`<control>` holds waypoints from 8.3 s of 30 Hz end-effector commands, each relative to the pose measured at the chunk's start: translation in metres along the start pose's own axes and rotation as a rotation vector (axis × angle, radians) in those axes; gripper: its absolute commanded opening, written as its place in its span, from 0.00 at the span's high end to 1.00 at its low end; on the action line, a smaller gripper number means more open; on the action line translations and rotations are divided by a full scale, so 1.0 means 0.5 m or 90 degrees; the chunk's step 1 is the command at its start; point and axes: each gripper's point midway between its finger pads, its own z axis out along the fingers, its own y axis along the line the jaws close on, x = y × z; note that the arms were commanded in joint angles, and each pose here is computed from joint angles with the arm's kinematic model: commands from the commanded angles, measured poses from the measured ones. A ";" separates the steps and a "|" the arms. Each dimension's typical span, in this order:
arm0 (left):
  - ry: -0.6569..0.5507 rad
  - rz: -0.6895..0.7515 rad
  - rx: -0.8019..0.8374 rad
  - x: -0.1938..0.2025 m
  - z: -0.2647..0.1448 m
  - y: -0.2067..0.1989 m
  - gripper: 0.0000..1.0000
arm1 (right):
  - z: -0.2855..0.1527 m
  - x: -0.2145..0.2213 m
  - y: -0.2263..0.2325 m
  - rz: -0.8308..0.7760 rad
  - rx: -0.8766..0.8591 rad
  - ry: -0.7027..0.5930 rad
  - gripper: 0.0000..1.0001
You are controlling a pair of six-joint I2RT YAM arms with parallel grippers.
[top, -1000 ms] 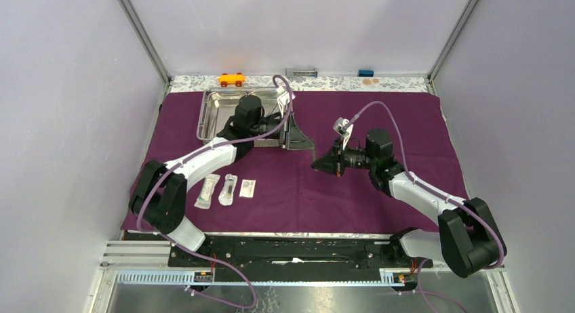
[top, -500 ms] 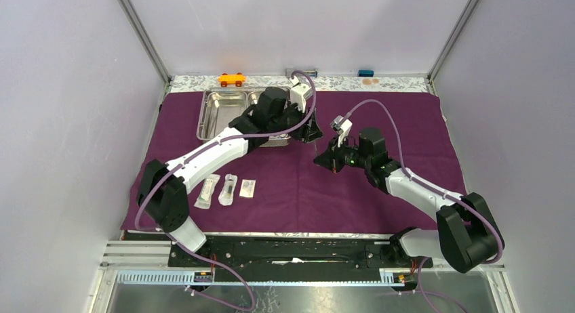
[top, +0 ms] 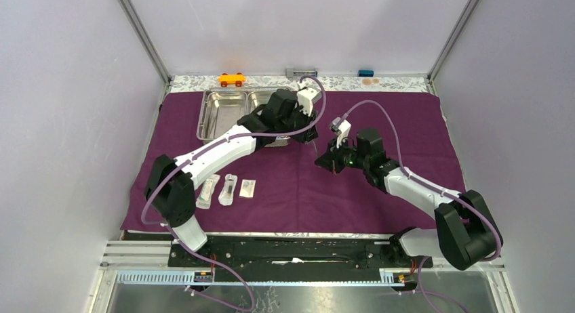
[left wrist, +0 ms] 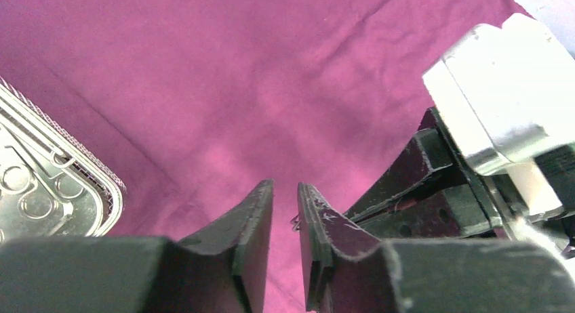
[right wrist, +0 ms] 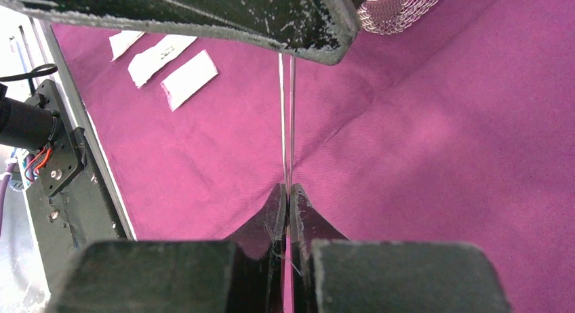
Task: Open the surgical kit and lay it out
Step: Place the medical item in the surgical kit, then adjust the medical item in the surgical kit.
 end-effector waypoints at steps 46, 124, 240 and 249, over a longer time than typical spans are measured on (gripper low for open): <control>-0.008 0.151 0.457 0.251 -0.108 0.065 0.99 | -0.060 -0.070 -0.039 -0.133 0.021 -0.069 0.18; 0.070 0.060 -0.002 0.074 -0.174 0.246 0.01 | -0.031 -0.054 -0.052 -0.128 0.039 -0.038 0.24; 0.001 -0.124 -0.202 0.154 -0.362 0.428 0.01 | 0.322 0.058 0.133 0.070 -0.284 0.080 1.00; 0.004 -0.122 -0.197 0.158 -0.360 0.426 0.01 | 0.315 0.072 0.103 0.061 -0.270 0.079 0.98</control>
